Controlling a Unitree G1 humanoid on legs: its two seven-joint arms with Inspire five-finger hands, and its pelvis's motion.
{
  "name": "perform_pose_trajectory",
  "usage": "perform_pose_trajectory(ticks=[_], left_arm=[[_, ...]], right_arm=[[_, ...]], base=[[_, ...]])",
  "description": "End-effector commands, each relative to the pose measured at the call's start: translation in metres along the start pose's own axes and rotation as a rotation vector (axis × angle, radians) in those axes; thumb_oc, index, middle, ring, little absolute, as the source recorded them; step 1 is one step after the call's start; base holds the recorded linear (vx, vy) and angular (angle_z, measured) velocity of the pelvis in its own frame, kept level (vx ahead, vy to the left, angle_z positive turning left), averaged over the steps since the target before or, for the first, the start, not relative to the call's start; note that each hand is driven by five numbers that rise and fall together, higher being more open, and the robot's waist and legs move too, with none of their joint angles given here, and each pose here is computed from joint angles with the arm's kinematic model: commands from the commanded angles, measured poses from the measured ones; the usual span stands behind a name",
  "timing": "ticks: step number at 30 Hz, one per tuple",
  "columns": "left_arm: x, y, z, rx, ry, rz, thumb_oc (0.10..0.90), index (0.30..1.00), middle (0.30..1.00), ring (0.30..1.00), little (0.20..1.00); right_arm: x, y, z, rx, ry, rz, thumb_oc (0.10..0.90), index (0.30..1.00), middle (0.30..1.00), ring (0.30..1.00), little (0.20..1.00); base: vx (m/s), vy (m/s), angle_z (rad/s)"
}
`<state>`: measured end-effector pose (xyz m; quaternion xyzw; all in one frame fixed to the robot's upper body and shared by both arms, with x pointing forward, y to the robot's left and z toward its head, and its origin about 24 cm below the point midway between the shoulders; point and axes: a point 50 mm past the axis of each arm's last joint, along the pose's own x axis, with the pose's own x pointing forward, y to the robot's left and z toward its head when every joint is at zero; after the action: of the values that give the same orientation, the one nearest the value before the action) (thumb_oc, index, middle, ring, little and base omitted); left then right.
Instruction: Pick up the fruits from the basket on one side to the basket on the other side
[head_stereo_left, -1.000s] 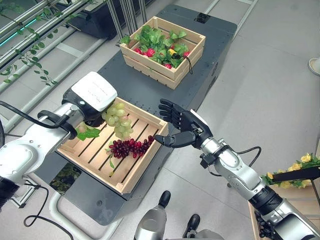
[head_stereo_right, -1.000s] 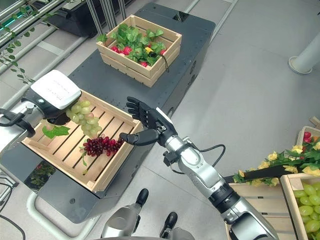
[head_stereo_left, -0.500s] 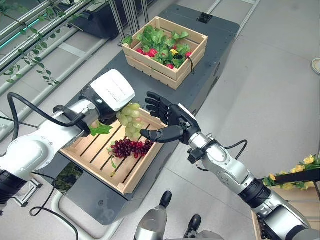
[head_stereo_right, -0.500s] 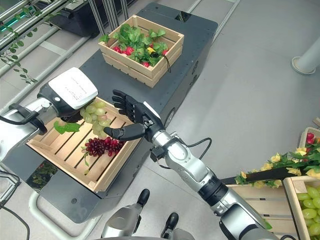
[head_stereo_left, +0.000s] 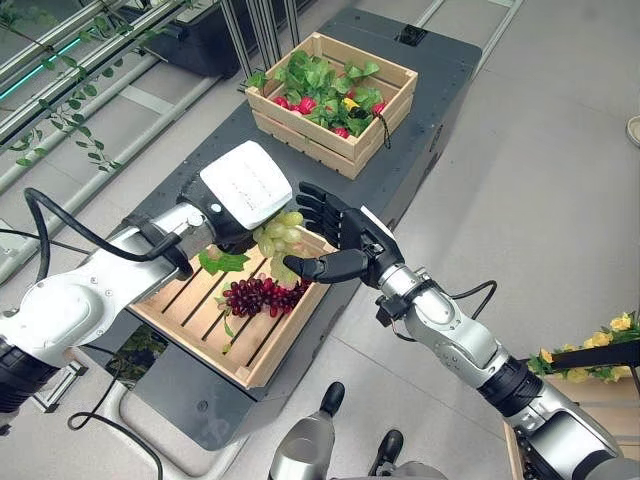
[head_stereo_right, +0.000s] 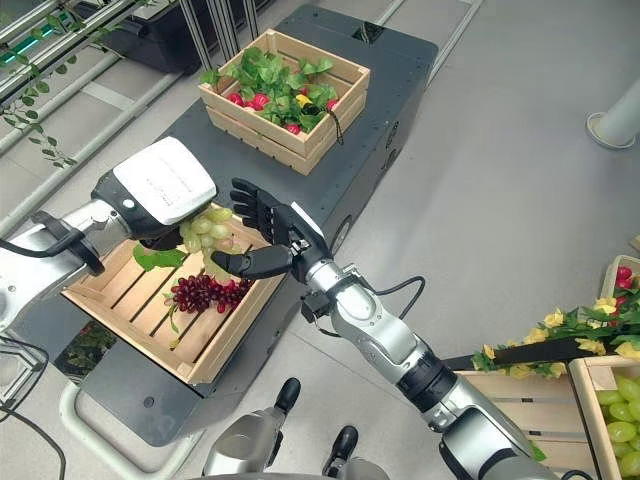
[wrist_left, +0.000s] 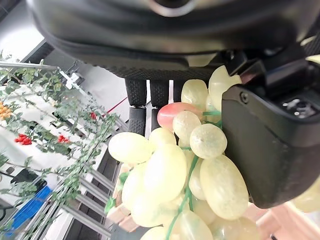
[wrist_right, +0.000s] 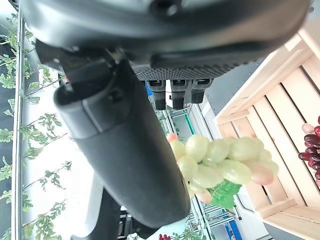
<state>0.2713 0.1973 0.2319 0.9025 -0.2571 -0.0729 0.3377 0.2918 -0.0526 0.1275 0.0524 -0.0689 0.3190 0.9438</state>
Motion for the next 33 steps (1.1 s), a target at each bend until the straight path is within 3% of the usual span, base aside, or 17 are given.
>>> perform_pose_trajectory(ticks=[1,9,31,32,33], left_arm=[[0.006,0.012,-0.015,-0.052,0.128,0.157,0.400,0.300,0.300,0.300,0.300],[0.006,0.015,-0.010,-0.111,0.110,0.217,0.400,0.300,0.300,0.300,0.300],[0.011,0.022,-0.002,-0.159,0.081,0.268,0.400,0.300,0.300,0.300,0.300],[0.011,0.022,-0.001,-0.164,0.073,0.258,0.400,0.300,0.300,0.300,0.300],[0.011,0.021,0.000,-0.166,0.072,0.255,0.400,0.300,0.300,0.300,0.300]], right_arm=[[0.006,0.024,0.014,0.101,-0.106,0.056,0.800,0.900,0.900,0.900,0.900],[0.004,0.028,0.006,0.147,-0.063,0.121,0.800,0.900,0.900,0.900,0.900],[0.004,0.020,-0.009,0.147,-0.014,0.021,0.800,0.900,0.900,0.900,0.900],[0.004,0.020,-0.008,0.150,-0.019,0.017,0.687,0.731,0.731,0.731,0.731],[0.004,0.020,-0.008,0.150,-0.019,0.016,0.621,0.632,0.632,0.632,0.632]], base=[[0.00,0.000,0.00],[0.00,0.000,0.00],[0.00,0.000,0.00],[0.00,0.000,0.00],[0.00,0.000,0.00]])
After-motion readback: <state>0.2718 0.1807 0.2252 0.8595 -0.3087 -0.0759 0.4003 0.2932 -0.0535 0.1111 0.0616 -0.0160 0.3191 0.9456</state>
